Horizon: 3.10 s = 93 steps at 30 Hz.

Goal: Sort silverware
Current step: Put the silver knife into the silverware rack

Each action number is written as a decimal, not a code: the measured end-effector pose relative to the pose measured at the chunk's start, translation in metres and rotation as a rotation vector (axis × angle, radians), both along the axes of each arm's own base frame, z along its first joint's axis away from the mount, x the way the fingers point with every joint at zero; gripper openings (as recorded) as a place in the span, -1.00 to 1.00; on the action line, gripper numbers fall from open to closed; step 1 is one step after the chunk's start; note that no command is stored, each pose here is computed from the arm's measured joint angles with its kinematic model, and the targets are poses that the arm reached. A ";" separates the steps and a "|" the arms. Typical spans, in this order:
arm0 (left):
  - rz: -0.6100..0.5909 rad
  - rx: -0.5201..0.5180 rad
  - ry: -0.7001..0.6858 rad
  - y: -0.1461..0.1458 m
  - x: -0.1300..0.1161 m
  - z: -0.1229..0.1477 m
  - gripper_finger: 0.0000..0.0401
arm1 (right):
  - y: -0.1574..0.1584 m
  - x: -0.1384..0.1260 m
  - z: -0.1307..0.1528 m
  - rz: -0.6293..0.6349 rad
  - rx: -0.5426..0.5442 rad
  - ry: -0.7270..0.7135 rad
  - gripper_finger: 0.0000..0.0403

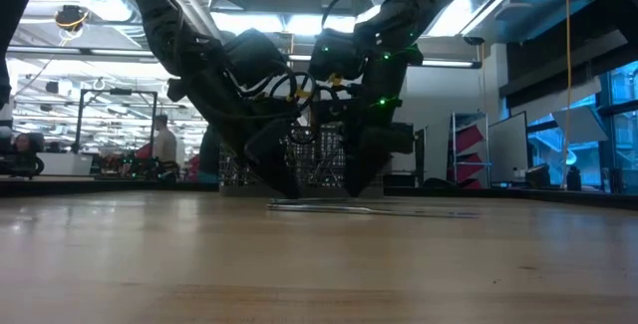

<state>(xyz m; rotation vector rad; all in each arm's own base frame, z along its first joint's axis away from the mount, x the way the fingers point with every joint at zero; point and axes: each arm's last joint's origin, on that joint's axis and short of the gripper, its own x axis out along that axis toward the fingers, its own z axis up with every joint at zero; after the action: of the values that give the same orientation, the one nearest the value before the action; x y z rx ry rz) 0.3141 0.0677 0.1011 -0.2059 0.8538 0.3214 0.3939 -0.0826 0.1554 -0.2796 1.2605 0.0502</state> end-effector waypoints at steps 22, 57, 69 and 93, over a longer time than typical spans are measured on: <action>-0.004 -0.002 -0.001 0.000 0.000 0.000 -0.97 | -0.020 -0.005 -0.014 -0.014 -0.025 0.075 -0.05; -0.019 0.006 -0.183 -0.010 0.014 0.010 -0.69 | -0.029 -0.014 -0.017 -0.194 0.344 0.055 -0.96; -0.233 0.226 -0.126 -0.013 0.015 0.011 -0.32 | -0.014 -0.004 -0.017 -0.144 0.332 0.007 -0.94; -0.087 0.244 0.033 -0.012 0.005 0.003 -0.38 | -0.012 0.000 -0.029 -0.166 0.388 0.016 -0.94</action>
<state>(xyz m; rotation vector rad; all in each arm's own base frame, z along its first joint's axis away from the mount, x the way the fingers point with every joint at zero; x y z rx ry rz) 0.3192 0.0554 0.1042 0.0637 0.8460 0.3448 0.3937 -0.0949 0.1265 0.1610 1.2571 0.1528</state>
